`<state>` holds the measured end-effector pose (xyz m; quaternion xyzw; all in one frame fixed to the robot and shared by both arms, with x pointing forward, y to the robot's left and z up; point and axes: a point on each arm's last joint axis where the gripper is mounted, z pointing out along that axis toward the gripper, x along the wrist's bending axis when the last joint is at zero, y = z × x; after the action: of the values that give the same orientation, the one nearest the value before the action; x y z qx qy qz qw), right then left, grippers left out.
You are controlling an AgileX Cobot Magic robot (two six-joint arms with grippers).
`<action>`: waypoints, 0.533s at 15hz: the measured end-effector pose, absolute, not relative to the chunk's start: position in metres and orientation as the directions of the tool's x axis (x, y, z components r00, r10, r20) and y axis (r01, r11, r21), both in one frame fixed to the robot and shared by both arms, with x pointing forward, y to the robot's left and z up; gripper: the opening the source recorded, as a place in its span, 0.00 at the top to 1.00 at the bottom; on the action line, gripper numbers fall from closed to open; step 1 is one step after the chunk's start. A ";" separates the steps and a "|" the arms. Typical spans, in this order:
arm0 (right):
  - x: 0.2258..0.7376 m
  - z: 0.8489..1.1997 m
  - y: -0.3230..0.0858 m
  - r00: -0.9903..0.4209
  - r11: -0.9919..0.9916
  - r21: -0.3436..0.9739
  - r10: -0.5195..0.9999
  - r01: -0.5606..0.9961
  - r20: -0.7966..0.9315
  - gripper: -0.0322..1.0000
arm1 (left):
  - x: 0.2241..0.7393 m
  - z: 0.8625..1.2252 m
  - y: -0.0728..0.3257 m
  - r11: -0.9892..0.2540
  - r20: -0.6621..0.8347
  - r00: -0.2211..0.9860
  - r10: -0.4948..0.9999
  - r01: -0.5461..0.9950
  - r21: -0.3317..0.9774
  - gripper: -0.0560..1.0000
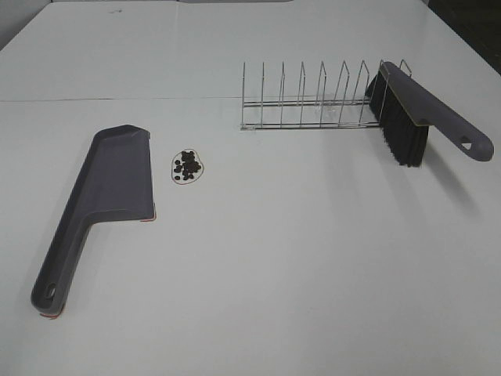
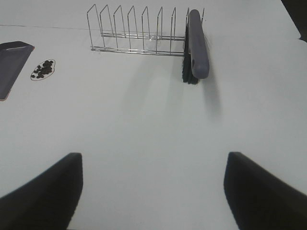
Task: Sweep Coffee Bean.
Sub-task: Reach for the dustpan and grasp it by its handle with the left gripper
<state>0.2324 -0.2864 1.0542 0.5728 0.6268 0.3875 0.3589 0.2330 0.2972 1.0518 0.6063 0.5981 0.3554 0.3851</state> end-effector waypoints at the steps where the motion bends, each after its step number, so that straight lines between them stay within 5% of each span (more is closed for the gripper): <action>1: 0.232 1.054 -0.286 -0.086 0.044 0.897 0.996 0.440 -0.006 0.23 | 0.233 1.052 0.297 0.012 -0.030 0.032 0.999 0.452 0.892 0.27; 8: 0.232 1.054 -0.286 -0.086 0.044 0.897 0.996 0.440 -0.006 0.23 | 0.233 1.052 0.297 0.012 -0.030 0.032 0.999 0.452 0.892 0.27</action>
<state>0.2324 -0.2864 1.0542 0.5728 0.6268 0.3875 0.3589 0.2330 0.2972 1.0518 0.6063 0.5981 0.3554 0.3851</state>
